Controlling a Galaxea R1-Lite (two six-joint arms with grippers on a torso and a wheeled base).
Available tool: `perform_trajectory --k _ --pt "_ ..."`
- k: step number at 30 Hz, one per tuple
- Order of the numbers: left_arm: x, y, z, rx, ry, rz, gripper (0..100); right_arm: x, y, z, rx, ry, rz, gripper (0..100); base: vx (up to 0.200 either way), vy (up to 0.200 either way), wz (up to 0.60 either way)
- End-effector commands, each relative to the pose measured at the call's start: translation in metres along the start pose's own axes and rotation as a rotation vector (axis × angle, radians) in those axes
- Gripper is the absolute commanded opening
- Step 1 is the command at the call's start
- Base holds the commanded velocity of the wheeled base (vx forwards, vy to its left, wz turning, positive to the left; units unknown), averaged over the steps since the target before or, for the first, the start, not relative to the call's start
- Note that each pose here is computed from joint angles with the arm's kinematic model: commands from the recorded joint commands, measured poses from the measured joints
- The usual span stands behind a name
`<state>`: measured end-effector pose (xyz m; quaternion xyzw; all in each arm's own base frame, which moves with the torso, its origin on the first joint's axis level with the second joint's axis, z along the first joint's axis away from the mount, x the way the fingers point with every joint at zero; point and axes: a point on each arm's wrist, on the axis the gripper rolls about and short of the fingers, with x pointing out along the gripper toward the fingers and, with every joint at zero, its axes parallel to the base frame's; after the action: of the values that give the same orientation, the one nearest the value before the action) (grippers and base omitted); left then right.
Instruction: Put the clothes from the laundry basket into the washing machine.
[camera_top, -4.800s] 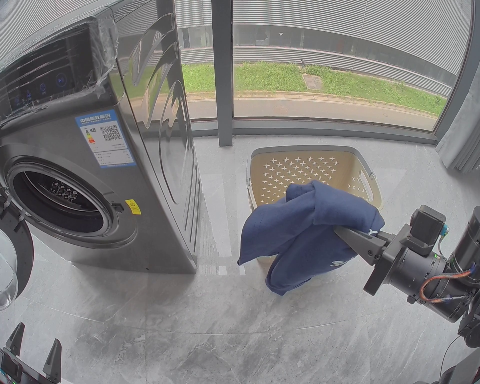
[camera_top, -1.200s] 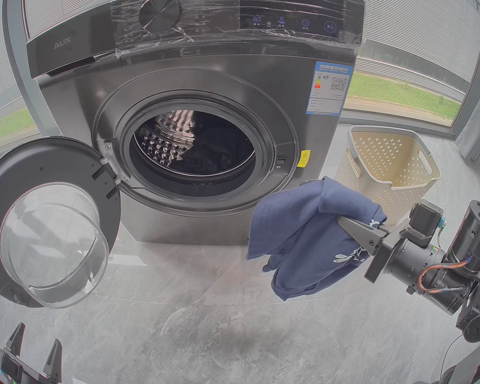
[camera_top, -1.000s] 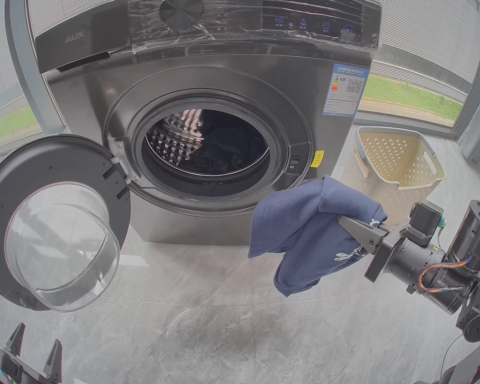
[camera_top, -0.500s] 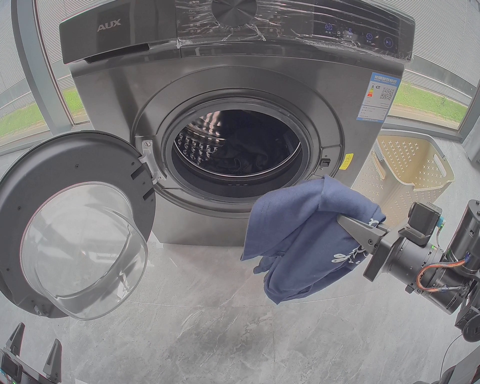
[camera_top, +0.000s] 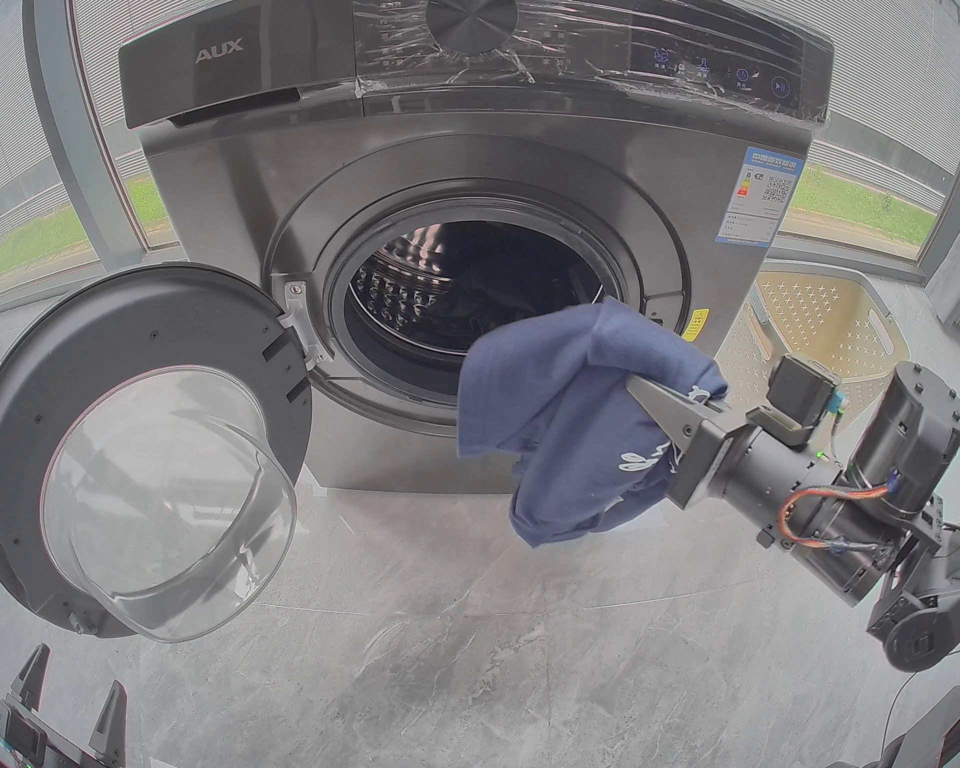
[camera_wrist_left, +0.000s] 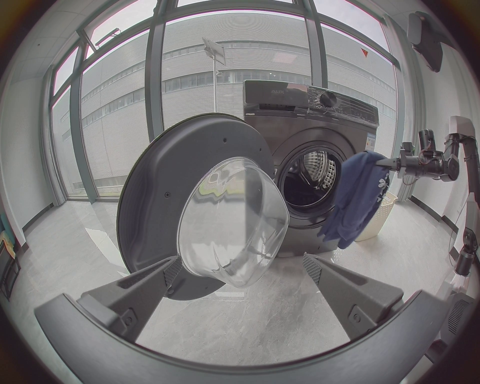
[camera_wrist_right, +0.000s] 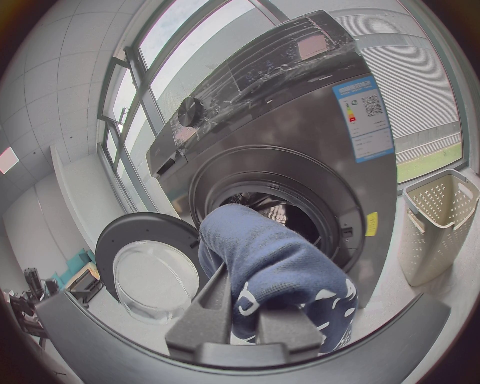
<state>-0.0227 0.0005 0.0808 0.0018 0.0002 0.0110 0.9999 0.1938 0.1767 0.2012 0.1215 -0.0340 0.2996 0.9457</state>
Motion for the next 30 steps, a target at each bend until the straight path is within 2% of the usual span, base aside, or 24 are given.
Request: perform_trajectory --k 1,4,5,6,9,12,13,15,17,18,19,22,23,25,27,30 --pt "0.000 0.000 -0.005 0.019 -0.005 -0.011 100 0.026 0.016 -0.019 0.022 -0.006 0.022 0 0.000 0.000 0.00" --pt "-0.004 -0.001 0.012 0.010 -0.094 -0.023 100 0.035 0.018 -0.020 0.052 -0.041 0.021 0 0.000 0.000 0.00" --pt "-0.012 -0.001 0.043 0.010 -0.208 -0.071 100 0.042 0.019 -0.022 0.063 -0.050 0.020 0 0.000 0.000 0.00" --pt "-0.014 -0.002 0.054 0.019 -0.216 -0.125 100 0.047 0.019 -0.023 0.069 -0.056 0.020 0 0.000 0.000 0.00" --pt "-0.005 -0.007 0.063 0.028 -0.104 -0.309 100 0.053 0.022 -0.025 0.072 -0.061 0.028 0 0.000 0.000 0.00" --pt "0.020 -0.010 0.066 0.009 0.064 -0.443 100 0.053 0.027 -0.025 0.077 -0.075 0.043 0 0.000 0.000 0.00" --pt "0.029 -0.011 0.069 0.002 0.097 -0.483 100 0.055 0.027 -0.027 0.076 -0.072 0.044 0 0.000 0.000 0.00" --pt "0.047 -0.012 0.074 0.005 0.134 -0.535 100 0.056 0.026 -0.032 0.076 -0.062 0.040 0 0.000 0.000 0.00" --pt "0.067 -0.014 0.078 0.029 0.157 -0.593 100 0.056 0.026 -0.033 0.074 -0.056 0.039 0 0.000 0.000 0.00" --pt "0.067 -0.014 0.078 0.029 0.157 -0.593 100 0.056 0.026 -0.033 0.075 -0.056 0.040 0 0.000 0.000 0.00" --pt "0.081 -0.017 0.080 0.037 0.169 -0.645 100 0.057 0.027 -0.034 0.075 -0.055 0.042 0 0.000 0.000 0.00" --pt "0.098 -0.026 0.081 0.033 0.209 -0.736 100 0.058 0.026 -0.032 0.075 -0.062 0.039 0 0.000 0.000 0.00" --pt "0.098 -0.026 0.081 0.033 0.209 -0.736 100 0.058 0.026 -0.032 0.075 -0.062 0.039 0 0.000 0.000 0.00" --pt "0.114 -0.037 0.080 0.022 0.259 -0.809 100 0.059 0.024 -0.032 0.074 -0.066 0.032 0 0.000 0.000 0.00" --pt "0.123 -0.042 0.078 0.018 0.278 -0.831 100 0.060 0.023 -0.032 0.074 -0.066 0.029 0 0.000 0.000 0.00" --pt "0.134 -0.050 0.076 0.025 0.289 -0.843 100 0.062 0.025 -0.027 0.078 -0.084 0.040 0 0.000 0.000 0.00"
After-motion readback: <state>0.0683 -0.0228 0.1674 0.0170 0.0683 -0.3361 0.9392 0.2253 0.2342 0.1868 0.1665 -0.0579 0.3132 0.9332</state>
